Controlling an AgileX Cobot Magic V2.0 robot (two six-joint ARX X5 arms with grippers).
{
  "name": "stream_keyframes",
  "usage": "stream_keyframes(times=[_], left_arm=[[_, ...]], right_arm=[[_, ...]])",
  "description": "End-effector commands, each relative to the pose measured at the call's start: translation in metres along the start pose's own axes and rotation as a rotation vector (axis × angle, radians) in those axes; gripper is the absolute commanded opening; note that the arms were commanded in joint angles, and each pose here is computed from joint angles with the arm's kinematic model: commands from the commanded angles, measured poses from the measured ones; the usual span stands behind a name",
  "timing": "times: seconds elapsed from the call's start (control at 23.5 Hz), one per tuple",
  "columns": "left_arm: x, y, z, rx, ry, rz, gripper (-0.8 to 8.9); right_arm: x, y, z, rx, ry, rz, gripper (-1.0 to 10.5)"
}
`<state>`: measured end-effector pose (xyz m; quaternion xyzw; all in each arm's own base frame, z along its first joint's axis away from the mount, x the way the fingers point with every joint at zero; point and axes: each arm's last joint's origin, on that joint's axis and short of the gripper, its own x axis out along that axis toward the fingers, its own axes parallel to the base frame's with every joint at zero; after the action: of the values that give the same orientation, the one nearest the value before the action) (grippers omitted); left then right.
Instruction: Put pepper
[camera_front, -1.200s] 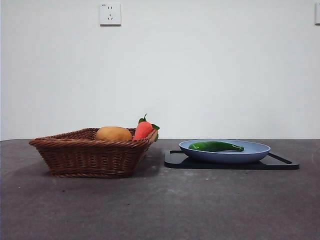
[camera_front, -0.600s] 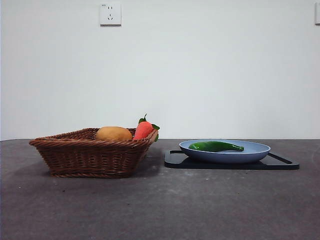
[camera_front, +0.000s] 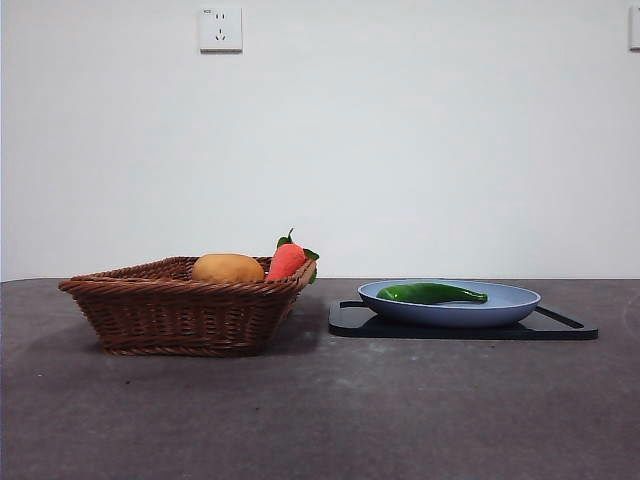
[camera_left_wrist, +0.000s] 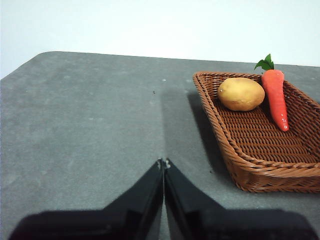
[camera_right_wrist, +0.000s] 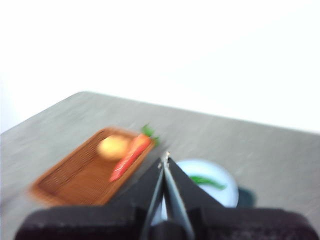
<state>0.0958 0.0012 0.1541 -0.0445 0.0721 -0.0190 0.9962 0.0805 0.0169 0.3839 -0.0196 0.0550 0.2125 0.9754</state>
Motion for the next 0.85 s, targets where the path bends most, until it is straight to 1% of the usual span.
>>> stream_keyframes(times=[0.04, 0.13, 0.21, 0.42, 0.59, 0.68, 0.85], left_arm=[[0.001, 0.001, -0.002, -0.010, -0.003, 0.004, 0.08], [0.001, 0.001, -0.002, -0.010, -0.002, 0.004, 0.08], [0.001, 0.001, -0.002, -0.010, -0.003, 0.004, 0.08], [0.001, 0.001, -0.002, -0.010, -0.003, 0.004, 0.08], [0.001, 0.001, -0.002, -0.010, -0.003, 0.003, 0.08], [0.001, 0.001, -0.002, -0.010, -0.003, 0.003, 0.08], [0.001, 0.001, -0.002, -0.010, -0.003, 0.003, 0.08]], right_arm=[[0.007, -0.003, -0.038, -0.009, -0.070, -0.085, 0.1], [0.012, -0.004, -0.066, -0.001, -0.122, -0.111, 0.1], [0.015, -0.004, -0.088, 0.006, -0.154, -0.118, 0.1], [0.022, -0.006, -0.137, 0.026, -0.162, -0.189, 0.1], [0.027, -0.006, -0.167, 0.046, -0.141, -0.192, 0.1], [0.030, -0.006, -0.181, 0.054, -0.130, -0.207, 0.1], [0.033, -0.007, -0.200, 0.079, -0.110, -0.216, 0.1]])
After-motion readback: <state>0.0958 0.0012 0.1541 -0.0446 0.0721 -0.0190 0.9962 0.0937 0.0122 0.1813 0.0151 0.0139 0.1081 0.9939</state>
